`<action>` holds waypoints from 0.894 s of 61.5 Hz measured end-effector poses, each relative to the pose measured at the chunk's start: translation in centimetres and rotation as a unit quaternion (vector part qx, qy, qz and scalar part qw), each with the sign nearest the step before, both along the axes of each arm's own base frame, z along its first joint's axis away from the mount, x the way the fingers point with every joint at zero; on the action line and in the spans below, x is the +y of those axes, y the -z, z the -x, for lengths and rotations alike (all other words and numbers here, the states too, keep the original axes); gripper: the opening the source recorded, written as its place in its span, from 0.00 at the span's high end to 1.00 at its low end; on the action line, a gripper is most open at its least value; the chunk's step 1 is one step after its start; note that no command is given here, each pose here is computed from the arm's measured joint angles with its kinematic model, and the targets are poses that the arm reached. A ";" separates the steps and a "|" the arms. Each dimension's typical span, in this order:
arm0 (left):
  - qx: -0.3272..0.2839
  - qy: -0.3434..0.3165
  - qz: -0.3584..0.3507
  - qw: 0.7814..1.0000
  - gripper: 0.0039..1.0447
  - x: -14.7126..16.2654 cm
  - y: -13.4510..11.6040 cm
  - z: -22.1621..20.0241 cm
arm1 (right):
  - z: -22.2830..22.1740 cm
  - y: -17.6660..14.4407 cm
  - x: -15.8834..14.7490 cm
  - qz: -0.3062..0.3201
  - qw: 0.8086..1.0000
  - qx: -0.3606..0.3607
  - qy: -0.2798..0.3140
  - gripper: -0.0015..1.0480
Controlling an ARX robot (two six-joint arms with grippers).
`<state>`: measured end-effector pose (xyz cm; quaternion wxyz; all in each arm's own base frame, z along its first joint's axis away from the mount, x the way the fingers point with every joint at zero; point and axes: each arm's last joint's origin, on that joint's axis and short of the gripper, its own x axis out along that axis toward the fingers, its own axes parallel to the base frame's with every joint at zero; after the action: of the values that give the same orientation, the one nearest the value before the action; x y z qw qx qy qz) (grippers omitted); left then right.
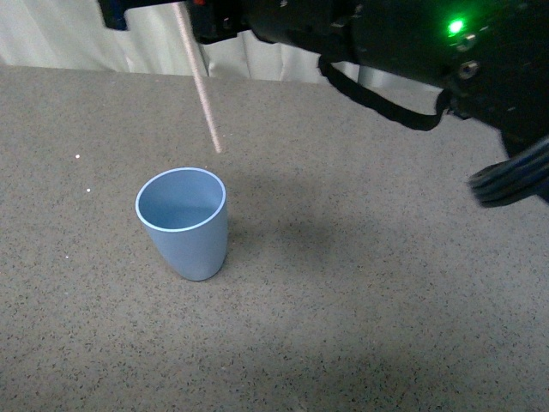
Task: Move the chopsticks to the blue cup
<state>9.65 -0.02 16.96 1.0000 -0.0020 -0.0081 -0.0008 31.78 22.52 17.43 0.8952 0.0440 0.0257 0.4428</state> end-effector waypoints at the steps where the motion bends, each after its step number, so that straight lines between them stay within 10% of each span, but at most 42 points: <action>1: 0.000 0.000 0.000 1.000 0.06 0.0 0.0 0.0 | 0.0 0.1 0.1 -0.001 1.000 0.000 -0.002 0.99; 36: 0.000 0.000 0.000 1.000 0.06 0.0 0.0 0.0 | -0.3 6.5 3.3 0.021 0.998 0.046 -0.039 0.99; 55: 0.000 0.000 0.000 1.000 0.06 0.0 0.0 0.0 | 0.2 6.0 2.7 0.015 0.998 0.050 -0.041 0.37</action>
<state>9.65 -0.02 16.96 1.0000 -0.0020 -0.0081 -0.0008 31.55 25.18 11.46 0.8742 0.0518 0.0788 0.4763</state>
